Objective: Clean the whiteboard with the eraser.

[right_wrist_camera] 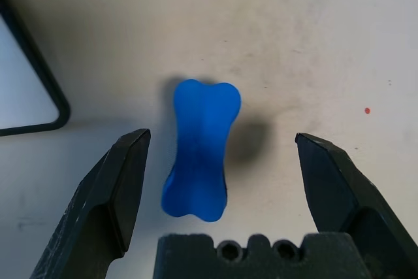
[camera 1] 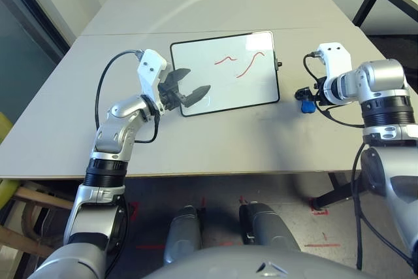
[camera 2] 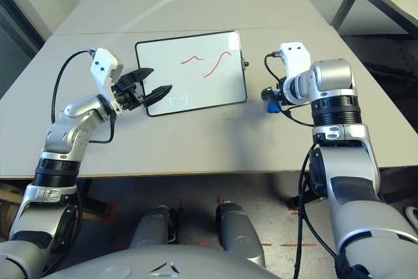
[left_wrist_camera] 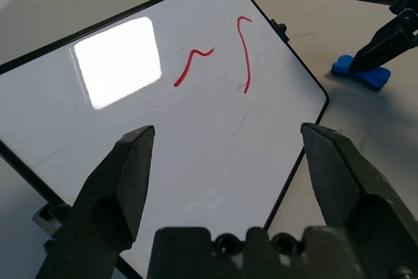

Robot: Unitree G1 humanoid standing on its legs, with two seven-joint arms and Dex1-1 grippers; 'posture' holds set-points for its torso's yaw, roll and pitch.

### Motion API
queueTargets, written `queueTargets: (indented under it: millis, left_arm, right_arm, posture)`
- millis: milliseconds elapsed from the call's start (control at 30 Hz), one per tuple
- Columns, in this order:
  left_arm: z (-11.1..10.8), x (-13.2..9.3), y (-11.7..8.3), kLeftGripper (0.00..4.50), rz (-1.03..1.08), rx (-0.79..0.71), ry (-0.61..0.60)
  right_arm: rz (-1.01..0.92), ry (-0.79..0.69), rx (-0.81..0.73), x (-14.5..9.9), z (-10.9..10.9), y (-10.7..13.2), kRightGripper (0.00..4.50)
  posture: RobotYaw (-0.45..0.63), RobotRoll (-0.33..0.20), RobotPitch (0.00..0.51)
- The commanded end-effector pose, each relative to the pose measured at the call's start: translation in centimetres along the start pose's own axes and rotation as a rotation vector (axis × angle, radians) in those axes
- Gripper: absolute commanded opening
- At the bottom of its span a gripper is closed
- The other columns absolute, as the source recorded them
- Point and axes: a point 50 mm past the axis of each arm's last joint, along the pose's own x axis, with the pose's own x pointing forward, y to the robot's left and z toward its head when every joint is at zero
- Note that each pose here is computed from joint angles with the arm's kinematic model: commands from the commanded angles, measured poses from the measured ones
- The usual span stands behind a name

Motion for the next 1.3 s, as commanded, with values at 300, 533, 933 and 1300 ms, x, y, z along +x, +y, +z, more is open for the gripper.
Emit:
queueTargets:
  millis: [300,533,933,1300]
  left_arm:
    - [-0.1,0.2,-0.2,4.5,-0.002,0.011,0.011]
    - [-0.1,0.2,-0.2,4.5,0.0,0.013,0.011]
    - [0.0,0.3,-0.2,4.5,-0.005,0.019,0.012]
    - [0.1,0.4,0.0,4.5,-0.007,0.019,0.013]
  right_arm:
    - [-0.02,0.035,0.007,2.0,-1.2,0.4,4.47]
    - [-0.021,0.055,0.004,2.4,-1.8,0.4,4.06]
    - [-0.01,0.033,-0.002,1.6,-1.5,0.4,0.22]
    - [0.098,-0.229,-0.436,-2.2,2.4,2.1,0.21]
  posture:
    - [-0.11,0.0,0.053]
    - [-0.11,0.0,0.054]
    - [-0.11,0.0,0.054]
    - [-0.12,0.0,0.052]
